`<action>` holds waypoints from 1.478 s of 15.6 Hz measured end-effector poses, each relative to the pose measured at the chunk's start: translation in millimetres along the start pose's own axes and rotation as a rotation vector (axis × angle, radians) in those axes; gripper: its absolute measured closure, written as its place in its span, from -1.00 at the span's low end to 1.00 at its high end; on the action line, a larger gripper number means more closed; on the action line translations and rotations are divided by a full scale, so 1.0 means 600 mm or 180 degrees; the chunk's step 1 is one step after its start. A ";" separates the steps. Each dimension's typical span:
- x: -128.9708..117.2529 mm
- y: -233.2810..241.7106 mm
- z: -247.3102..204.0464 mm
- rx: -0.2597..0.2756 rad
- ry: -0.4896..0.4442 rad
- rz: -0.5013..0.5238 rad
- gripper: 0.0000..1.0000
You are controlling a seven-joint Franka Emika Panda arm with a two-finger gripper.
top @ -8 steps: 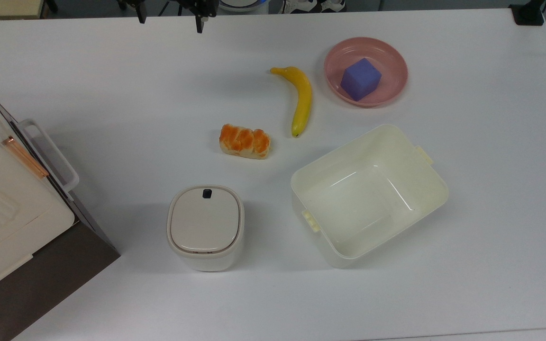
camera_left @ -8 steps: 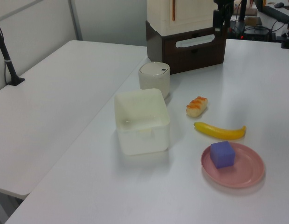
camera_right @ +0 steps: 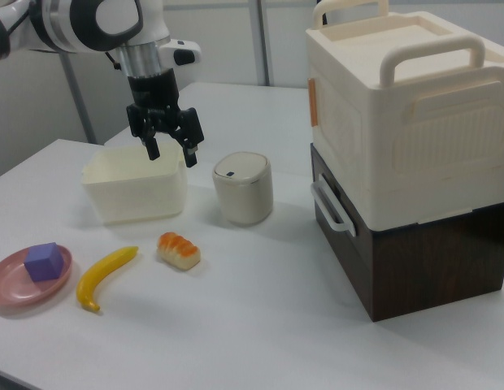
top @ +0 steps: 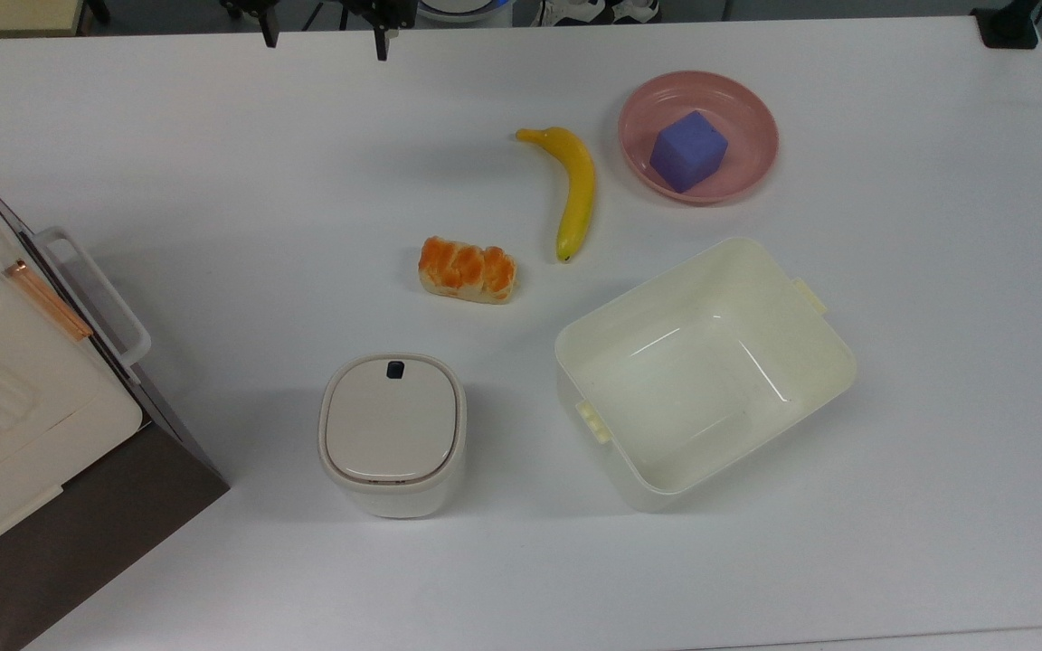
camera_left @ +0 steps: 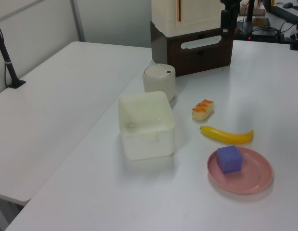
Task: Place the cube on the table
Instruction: 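Move the gripper over toward the purple cube on the pink plate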
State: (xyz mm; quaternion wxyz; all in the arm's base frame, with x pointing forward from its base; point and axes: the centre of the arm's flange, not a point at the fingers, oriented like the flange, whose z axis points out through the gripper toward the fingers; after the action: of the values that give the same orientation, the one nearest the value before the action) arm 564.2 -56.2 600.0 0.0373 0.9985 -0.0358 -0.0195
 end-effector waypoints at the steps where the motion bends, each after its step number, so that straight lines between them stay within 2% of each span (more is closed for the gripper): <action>1: 0.000 -0.001 0.000 0.0000 -0.0001 -0.0009 -1.00; 7: 0.001 -0.067 0.001 0.0007 -0.0007 -0.0243 -1.00; 12: -0.016 -0.184 0.016 -0.0010 -0.0106 -0.0642 -1.00; 17: -0.067 -0.331 0.056 -0.0072 -0.0375 -0.1165 -1.00; 21: -0.129 -0.457 0.092 -0.0006 -0.0553 -0.1606 -1.00; 23: -0.149 -0.504 0.098 0.0058 -0.0531 -0.1759 -1.00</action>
State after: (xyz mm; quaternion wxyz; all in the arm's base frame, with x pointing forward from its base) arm 493.6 246.8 521.9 0.0185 0.9656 0.2345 -0.1107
